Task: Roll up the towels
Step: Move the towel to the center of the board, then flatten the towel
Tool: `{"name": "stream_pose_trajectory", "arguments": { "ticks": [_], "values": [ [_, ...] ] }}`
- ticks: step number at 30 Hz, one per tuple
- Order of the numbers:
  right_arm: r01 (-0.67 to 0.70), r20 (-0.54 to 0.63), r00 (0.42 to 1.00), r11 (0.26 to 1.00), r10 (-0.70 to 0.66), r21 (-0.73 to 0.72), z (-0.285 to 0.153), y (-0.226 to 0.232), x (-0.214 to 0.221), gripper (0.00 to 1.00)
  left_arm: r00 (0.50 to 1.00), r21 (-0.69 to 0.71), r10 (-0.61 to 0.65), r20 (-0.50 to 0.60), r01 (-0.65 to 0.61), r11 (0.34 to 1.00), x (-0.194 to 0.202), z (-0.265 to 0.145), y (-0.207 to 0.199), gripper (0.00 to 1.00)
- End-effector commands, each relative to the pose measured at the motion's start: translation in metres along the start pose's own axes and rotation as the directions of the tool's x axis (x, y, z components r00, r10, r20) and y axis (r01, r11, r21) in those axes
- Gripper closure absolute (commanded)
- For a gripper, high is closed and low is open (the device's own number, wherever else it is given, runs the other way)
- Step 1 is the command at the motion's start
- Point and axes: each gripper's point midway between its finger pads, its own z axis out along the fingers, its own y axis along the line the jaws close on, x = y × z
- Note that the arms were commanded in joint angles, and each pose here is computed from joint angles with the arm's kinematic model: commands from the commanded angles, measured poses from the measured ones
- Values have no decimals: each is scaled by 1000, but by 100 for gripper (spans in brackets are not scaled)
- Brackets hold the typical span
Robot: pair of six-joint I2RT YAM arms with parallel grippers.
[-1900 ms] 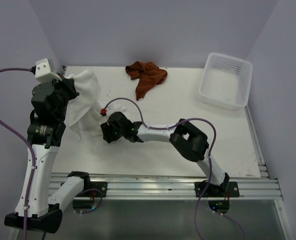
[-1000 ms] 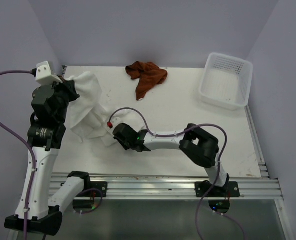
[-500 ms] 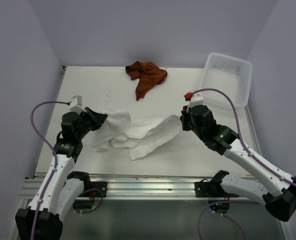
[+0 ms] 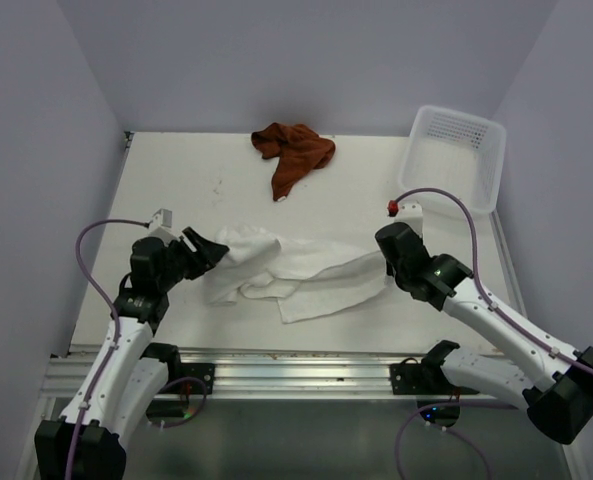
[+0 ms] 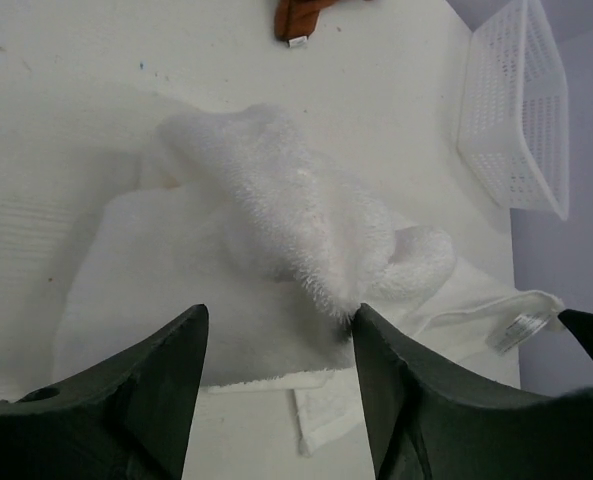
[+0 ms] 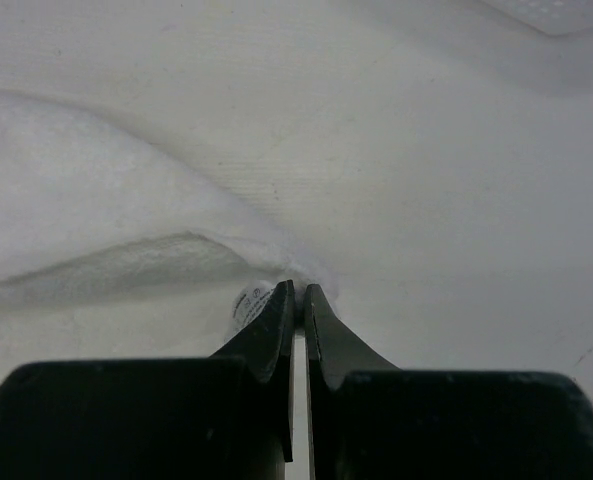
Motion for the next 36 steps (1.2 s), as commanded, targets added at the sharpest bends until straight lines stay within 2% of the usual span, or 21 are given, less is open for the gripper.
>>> {"name": "stream_pose_trajectory", "arguments": {
  "ticks": [1,2,3,7,9,10,11,12,14,15,17,18,19,20,21,23,26,28,31,34,36],
  "values": [
    [-62,46,997,998,61,22,-4,-5,-13,100,997,-48,62,50,-59,997,-22,-6,-5,36],
    [-62,46,997,998,62,3,-3,-2,-13,100,994,-54,76,75,-72,996,-31,-7,-9,28],
    [-75,48,996,997,76,-24,-3,4,-15,100,992,-50,91,91,-87,995,-38,-9,-14,26],
    [-81,43,995,993,85,-88,0,21,-20,100,956,14,178,232,-186,983,-91,-31,-65,24],
    [-75,31,996,993,79,-96,5,27,-21,100,944,76,200,261,-227,971,-102,-40,-89,30],
    [-77,30,996,991,81,-107,5,30,-23,100,934,125,212,287,-256,959,-109,-45,-107,39],
    [-73,22,997,991,76,-110,7,33,-22,100,939,176,217,267,-269,947,-103,-45,-118,42],
    [-79,26,996,990,83,-117,9,36,-24,100,949,217,227,217,-273,937,-89,-37,-126,45],
    [-81,23,996,989,84,-120,11,40,-24,100,959,212,240,152,-269,939,-65,-21,-126,53],
    [-84,22,996,989,87,-122,13,41,-24,100,958,247,281,56,-286,926,-24,-9,-132,56],
    [-86,20,996,989,89,-121,15,42,-22,100,945,202,327,28,-326,923,6,3,-129,60],
    [-85,17,996,989,88,-117,16,42,-21,100,916,260,396,-65,-368,893,53,4,-136,61],
    [-82,13,996,989,84,-119,16,43,-20,100,905,269,421,-62,-391,880,65,7,-141,61],
    [-80,11,997,990,82,-118,17,43,-18,100,872,303,475,-119,-424,854,97,10,-144,61],
    [-81,10,996,990,83,-118,18,43,-18,100,851,315,507,-136,-448,837,109,13,-145,61],
    [-79,4,997,989,80,-124,18,43,-14,100,812,282,548,-201,-488,826,133,27,-134,61],
    [-79,2,997,989,80,-128,18,43,-12,100,803,199,561,-201,-527,826,133,47,-125,58],
    [-76,0,997,989,77,-129,18,42,-9,100,809,114,566,-159,-554,824,118,59,-122,52],
    [-74,0,997,989,74,-131,18,41,-6,100,801,11,579,-151,-584,812,108,72,-115,46],
    [-70,1,998,989,71,-133,19,42,-5,100,777,-109,617,-127,-629,770,93,85,-106,40],
    [-66,2,998,989,67,-134,20,42,-5,100,748,-141,651,-127,-664,735,87,92,-103,37]
  ]
}}
